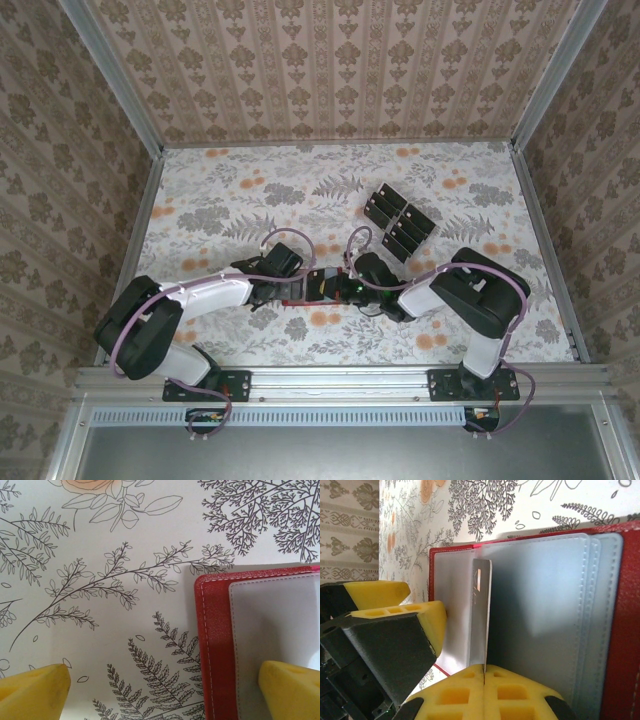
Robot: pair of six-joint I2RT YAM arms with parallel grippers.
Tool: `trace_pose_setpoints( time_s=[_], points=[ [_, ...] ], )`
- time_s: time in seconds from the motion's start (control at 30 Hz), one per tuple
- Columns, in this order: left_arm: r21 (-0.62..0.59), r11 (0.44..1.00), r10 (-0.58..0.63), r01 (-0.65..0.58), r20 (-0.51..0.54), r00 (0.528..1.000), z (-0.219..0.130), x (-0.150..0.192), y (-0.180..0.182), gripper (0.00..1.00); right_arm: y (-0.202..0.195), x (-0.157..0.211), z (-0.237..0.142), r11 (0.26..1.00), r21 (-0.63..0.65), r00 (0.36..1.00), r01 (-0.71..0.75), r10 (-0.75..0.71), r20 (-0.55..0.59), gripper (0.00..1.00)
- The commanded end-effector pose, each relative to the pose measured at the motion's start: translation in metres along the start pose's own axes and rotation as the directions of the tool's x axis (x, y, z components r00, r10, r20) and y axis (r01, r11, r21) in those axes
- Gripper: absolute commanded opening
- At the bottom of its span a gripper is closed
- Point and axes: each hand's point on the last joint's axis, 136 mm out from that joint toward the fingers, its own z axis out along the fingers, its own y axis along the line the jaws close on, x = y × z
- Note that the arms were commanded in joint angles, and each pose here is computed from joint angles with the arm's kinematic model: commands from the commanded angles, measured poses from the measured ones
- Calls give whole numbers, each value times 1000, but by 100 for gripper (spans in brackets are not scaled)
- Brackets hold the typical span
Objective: Put the credit cards into the card holder
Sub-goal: Insert the credit card into the card holder.
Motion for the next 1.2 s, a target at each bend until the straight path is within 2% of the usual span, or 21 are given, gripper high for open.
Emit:
trace_pose_setpoints(
  time_s=[0.0, 0.4, 0.43, 0.47, 0.57, 0.67, 0.8, 1.17],
  points=[
    [-47, 998, 26, -29, -56, 998, 5, 14, 12, 100, -21, 15, 6, 997, 66, 997, -39, 43, -68, 0],
    [-37, 999, 21, -23, -53, 998, 5, 13, 10, 100, -19, 16, 19, 997, 62, 994, -44, 50, -99, 0],
    [-34, 999, 23, -25, -49, 999, 3, 12, 9, 100, -18, 17, 19, 997, 62, 993, -43, 49, -103, 3],
    [-34, 999, 22, -24, -44, 999, 2, 9, 9, 100, -16, 16, 19, 997, 59, 994, -40, 46, -102, 10],
    [-28, 999, 15, -15, -19, 1000, -6, -1, 10, 100, -13, 13, 13, 997, 75, 995, -23, 30, -97, 38],
    [-21, 1000, -6, 6, 4, 1000, -14, -12, 14, 100, -12, 10, 7, 994, 107, 996, 0, 10, -91, 53],
    [-8, 999, -37, 37, 33, 999, -26, -23, 22, 100, -16, 9, -1, 984, 173, 994, 40, -22, -106, 59],
    [-10, 998, -69, 69, 5, 998, -23, -10, 38, 100, -14, 0, -15, 941, 298, 979, 161, -115, -166, 60]
  ],
)
